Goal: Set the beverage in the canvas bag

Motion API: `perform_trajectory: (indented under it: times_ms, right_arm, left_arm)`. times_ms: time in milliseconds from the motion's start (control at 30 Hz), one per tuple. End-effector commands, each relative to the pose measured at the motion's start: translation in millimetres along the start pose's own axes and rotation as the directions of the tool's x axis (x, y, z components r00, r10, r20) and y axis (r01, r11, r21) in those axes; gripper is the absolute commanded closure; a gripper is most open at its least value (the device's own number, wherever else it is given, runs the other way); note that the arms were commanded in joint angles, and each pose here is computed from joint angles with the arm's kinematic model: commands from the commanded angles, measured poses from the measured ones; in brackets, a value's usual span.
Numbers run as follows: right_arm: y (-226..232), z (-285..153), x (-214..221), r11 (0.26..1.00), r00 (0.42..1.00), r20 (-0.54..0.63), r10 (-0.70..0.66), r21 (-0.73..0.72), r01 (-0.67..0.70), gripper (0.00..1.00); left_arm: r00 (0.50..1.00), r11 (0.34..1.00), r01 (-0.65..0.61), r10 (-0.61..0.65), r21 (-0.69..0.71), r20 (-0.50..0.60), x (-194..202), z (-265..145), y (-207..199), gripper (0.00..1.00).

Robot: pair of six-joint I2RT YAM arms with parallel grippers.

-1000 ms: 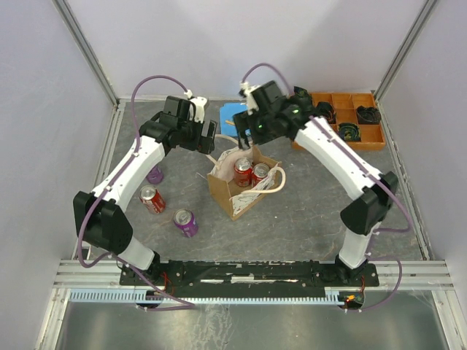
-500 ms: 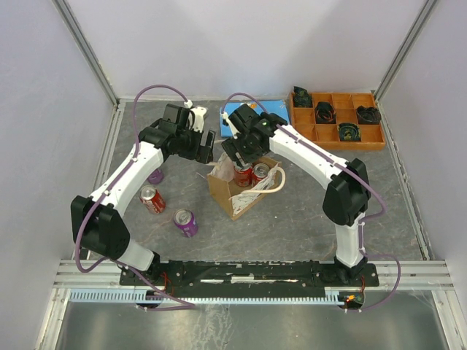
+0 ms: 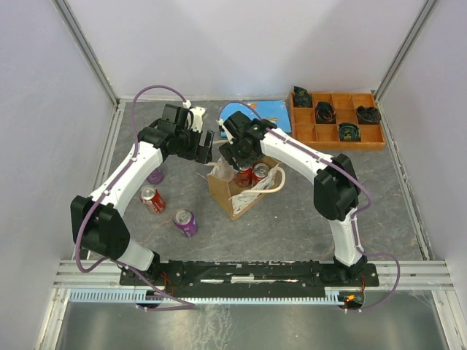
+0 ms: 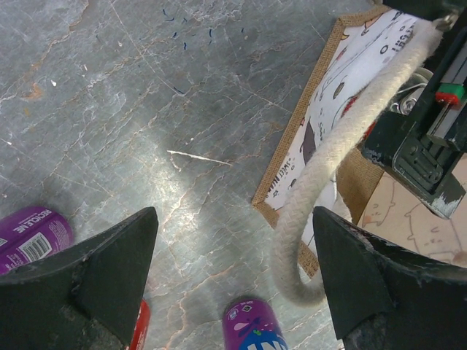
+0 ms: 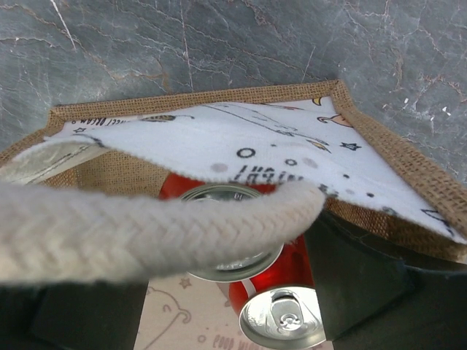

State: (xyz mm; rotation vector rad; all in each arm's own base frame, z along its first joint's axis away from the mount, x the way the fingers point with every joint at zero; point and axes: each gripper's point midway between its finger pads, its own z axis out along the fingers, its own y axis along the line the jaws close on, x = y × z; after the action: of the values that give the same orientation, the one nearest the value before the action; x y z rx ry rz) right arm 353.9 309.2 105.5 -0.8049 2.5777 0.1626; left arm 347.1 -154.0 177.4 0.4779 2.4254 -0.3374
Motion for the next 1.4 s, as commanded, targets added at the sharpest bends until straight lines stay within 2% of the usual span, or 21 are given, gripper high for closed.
perform_trajectory:
  times_ms: [0, 333, 600, 800, 967, 1100, 1200, 1367]
  right_arm:
    - [-6, -1, -11, 0.999, 0.999, 0.039, -0.006, 0.037, 0.005, 0.24]
    - [-22, -12, -15, 0.992, 0.997, 0.072, -0.023, 0.124, 0.014, 0.59]
    - [-35, -17, -18, 0.977, 0.992, 0.117, -0.046, 0.213, 0.020, 0.68]
    - [-44, -13, -10, 0.964, 0.993, 0.113, -0.041, 0.265, 0.010, 0.71]
    - [-45, -7, -4, 0.964, 0.995, 0.096, -0.023, 0.268, -0.003, 0.67]
    - [-38, 4, 7, 0.971, 1.000, 0.027, -0.003, 0.238, -0.004, 0.50]
    - [-35, 7, 10, 0.974, 1.000, 0.019, 0.017, 0.224, -0.021, 0.35]
    - [-40, -2, 6, 0.967, 0.999, 0.037, 0.027, 0.254, -0.035, 0.26]
  left_arm:
    - [0.999, 0.999, 0.031, -0.032, 0.026, 0.034, -6, -11, -6, 0.08]
    - [0.999, 0.999, 0.028, -0.029, 0.035, 0.022, -4, -8, -7, 0.10]
    - [1.000, 0.999, 0.025, -0.025, 0.038, 0.011, -3, -5, -7, 0.10]
    - [1.000, 0.999, 0.024, -0.024, 0.043, 0.004, -1, -4, -7, 0.11]
    - [1.000, 0.999, 0.016, -0.016, 0.046, -0.002, 0, -4, -7, 0.11]
    - [1.000, 0.998, 0.015, -0.015, 0.054, -0.009, 1, -3, -8, 0.11]
    - [1.000, 0.998, 0.015, -0.014, 0.064, -0.015, 1, -2, -9, 0.09]
    - [1.000, 0.997, 0.007, -0.006, 0.074, -0.022, 1, -1, -11, 0.06]
